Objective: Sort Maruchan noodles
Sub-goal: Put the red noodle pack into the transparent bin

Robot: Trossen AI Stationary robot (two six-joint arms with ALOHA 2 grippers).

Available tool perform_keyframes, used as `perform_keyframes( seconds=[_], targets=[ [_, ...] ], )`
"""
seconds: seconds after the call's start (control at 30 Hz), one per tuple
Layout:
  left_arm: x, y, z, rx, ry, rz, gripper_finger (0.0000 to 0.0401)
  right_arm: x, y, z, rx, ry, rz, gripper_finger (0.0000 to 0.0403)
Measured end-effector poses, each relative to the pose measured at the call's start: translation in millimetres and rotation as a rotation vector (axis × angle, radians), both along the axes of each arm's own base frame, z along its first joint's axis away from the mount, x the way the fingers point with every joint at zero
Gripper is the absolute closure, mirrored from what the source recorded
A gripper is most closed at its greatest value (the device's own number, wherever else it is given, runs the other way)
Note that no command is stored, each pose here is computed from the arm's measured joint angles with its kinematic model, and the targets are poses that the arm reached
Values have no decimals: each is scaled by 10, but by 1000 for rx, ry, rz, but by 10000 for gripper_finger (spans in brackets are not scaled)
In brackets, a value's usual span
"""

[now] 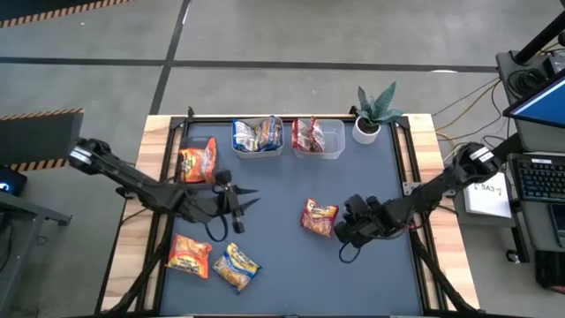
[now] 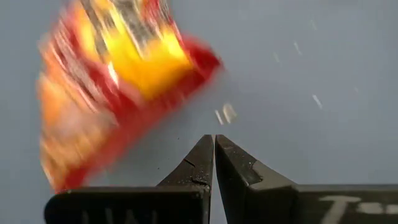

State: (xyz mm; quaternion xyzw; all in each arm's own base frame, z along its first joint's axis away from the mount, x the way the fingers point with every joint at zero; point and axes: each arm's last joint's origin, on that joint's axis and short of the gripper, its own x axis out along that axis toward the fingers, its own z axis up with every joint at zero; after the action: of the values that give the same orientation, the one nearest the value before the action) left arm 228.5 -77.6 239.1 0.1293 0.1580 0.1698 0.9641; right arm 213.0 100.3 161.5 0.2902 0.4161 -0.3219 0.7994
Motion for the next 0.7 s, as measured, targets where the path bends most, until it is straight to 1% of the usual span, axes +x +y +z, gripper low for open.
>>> perform_keyframes(
  seconds=[0.1, 0.2, 0.27, 0.43, 0.5, 0.63, 0.7],
  targets=[
    [95, -41, -73, -19, -20, 4, 314, 51, -31, -64, -109, -152, -12, 394],
    [187, -82, -142, -32, -45, 4, 314, 87, -62, -63, -228, -240, -13, 394],
    [242, -105, -176, -43, -70, 3, 314, 99, -79, -62, -287, -257, 3, 394],
    [345, -151, -287, -50, -90, 3, 314, 153, -73, -40, -368, -299, 25, 394],
    [380, -166, -326, -54, -99, 3, 314, 162, -76, -28, -407, -309, 24, 394],
    [451, -197, -400, -67, -130, 2, 314, 198, -77, 9, -493, -372, -18, 394],
    [483, -211, -451, -69, -135, 1, 314, 222, -67, -21, -521, -380, 9, 394]
  ],
)
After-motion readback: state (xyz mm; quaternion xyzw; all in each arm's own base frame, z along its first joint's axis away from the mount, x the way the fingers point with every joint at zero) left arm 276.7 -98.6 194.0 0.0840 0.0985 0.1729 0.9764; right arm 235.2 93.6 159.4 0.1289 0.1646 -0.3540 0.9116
